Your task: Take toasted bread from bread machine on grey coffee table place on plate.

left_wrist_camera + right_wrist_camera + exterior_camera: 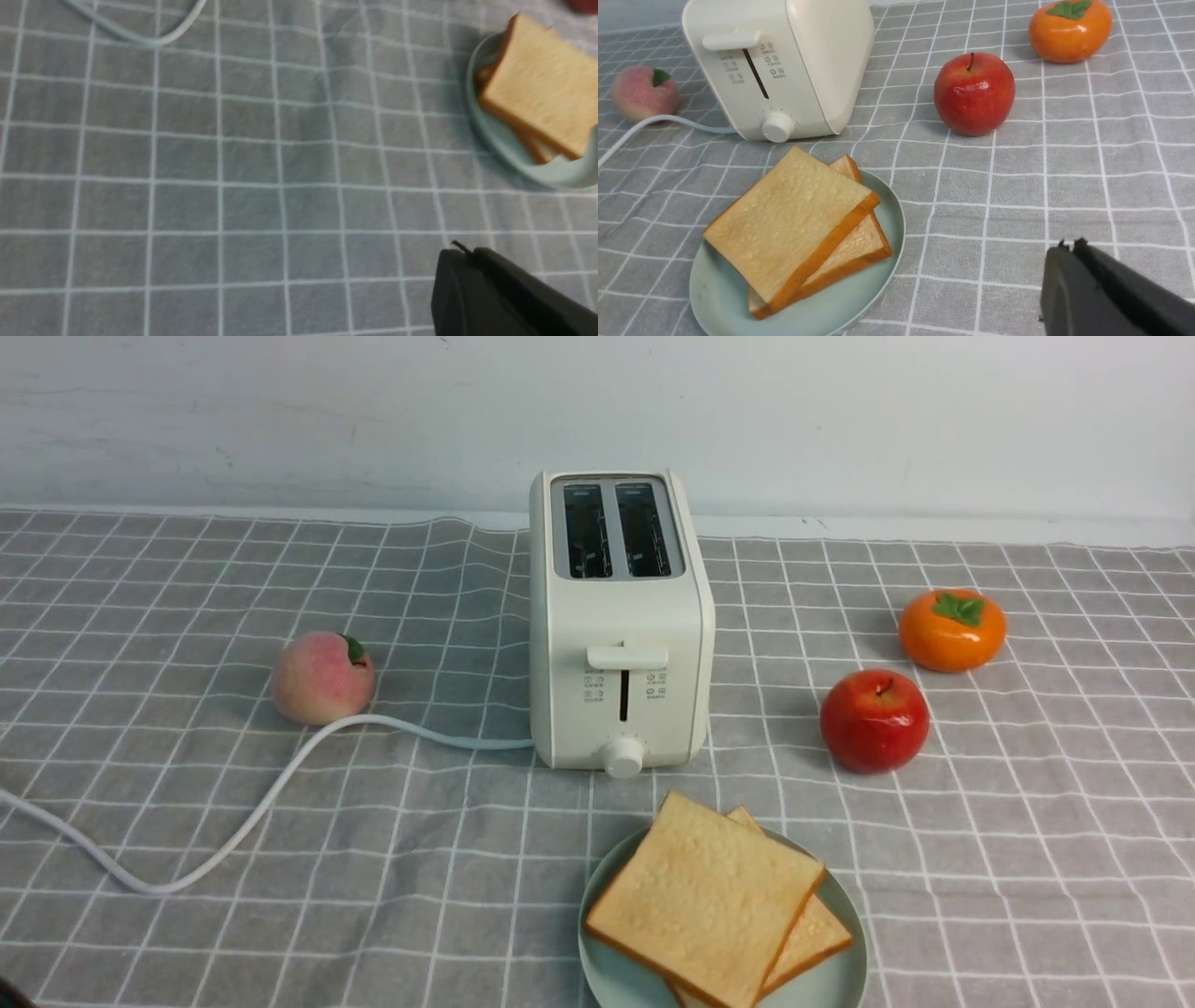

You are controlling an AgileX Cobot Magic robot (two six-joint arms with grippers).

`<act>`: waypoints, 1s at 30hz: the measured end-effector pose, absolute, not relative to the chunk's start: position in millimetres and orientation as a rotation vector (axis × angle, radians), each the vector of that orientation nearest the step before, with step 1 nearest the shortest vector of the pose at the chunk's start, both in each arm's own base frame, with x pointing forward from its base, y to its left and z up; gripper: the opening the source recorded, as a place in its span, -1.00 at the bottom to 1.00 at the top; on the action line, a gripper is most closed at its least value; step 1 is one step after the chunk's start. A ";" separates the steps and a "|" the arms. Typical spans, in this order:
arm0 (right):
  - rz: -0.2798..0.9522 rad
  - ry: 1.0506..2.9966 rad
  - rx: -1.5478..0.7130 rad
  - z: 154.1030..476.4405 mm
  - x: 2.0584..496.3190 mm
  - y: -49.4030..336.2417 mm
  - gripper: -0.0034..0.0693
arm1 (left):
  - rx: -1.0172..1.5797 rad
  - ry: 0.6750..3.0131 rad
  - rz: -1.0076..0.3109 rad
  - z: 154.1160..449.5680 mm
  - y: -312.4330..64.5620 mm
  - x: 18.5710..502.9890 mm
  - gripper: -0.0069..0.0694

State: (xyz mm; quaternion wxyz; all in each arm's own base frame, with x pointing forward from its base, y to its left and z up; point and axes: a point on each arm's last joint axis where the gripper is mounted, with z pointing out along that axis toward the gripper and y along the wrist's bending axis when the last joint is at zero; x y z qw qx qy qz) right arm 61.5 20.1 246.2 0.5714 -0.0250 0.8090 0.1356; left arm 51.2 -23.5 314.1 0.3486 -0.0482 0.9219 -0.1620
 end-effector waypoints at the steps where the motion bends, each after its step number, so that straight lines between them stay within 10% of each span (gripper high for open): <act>1: 0.318 1.898 -0.059 246.2 61.4 20.1 -0.92 | -0.125 2.402 -0.412 311.6 -23.1 51.1 -0.86; 17: 0.319 1.905 -0.061 245.5 61.2 20.2 -0.88 | -0.129 2.425 -0.387 297.6 -21.3 47.6 -0.86; 22: 0.319 1.906 -0.061 245.5 61.2 20.2 -0.87 | -0.093 2.110 -0.242 282.8 -10.2 46.4 -0.86; 30: 0.320 1.908 -0.061 245.3 61.0 20.3 -0.87 | -0.127 1.701 -0.223 197.2 -4.3 54.2 -0.86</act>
